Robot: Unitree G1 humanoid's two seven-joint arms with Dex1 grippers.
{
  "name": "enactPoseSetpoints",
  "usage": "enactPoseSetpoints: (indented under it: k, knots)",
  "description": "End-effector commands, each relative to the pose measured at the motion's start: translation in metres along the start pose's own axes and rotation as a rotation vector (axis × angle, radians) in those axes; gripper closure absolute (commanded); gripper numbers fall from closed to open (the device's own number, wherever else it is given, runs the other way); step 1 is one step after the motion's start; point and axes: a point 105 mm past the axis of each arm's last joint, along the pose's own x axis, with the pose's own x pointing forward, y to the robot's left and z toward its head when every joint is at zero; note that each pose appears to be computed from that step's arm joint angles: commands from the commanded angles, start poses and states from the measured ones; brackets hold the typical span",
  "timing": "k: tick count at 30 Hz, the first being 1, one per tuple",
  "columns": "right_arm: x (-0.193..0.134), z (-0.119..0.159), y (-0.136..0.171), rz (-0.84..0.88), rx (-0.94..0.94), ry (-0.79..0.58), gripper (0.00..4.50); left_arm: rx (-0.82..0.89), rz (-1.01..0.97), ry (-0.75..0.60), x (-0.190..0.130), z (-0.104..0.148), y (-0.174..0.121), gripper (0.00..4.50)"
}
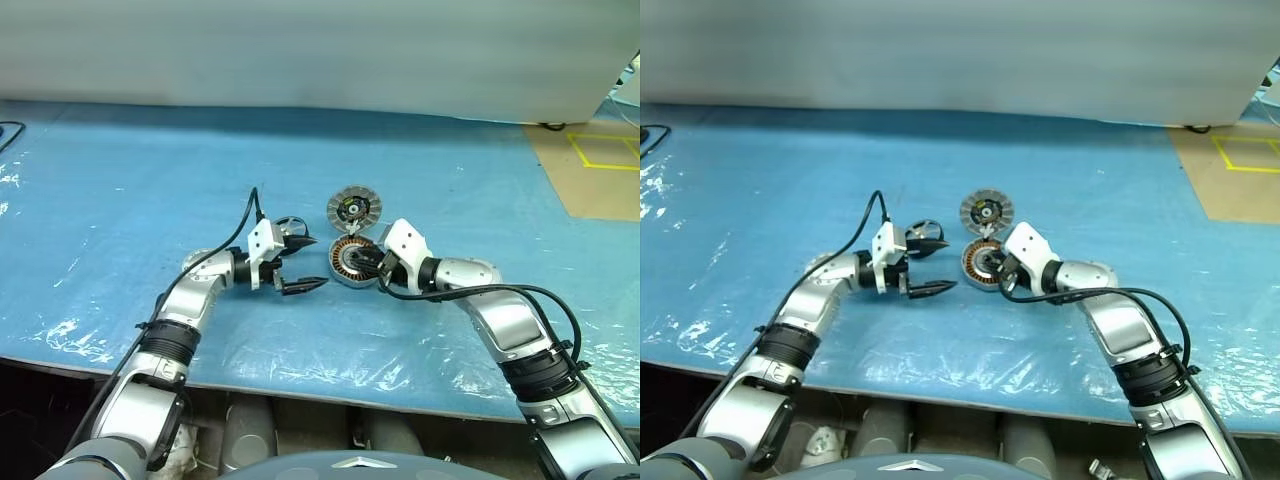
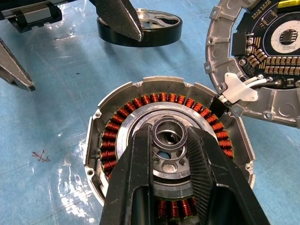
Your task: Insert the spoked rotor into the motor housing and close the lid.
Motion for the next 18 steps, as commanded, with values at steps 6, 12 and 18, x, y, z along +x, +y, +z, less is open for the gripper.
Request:
enactPoseSetpoints:
  k: [6, 12, 18]
  knots:
    - [-0.008, 0.014, -0.008, -0.039, 0.104, -0.081, 3.86, 0.029, -0.007, -0.009, 0.0, 0.006, 0.002, 0.0]
    - [-0.007, 0.017, -0.009, -0.043, 0.107, -0.085, 3.86, 0.025, -0.012, -0.003, 0.0, 0.004, 0.001, 0.0]
    - [-0.005, 0.013, -0.002, -0.02, 0.095, -0.062, 3.86, 0.023, -0.016, 0.003, 0.0, 0.002, -0.001, 0.0]
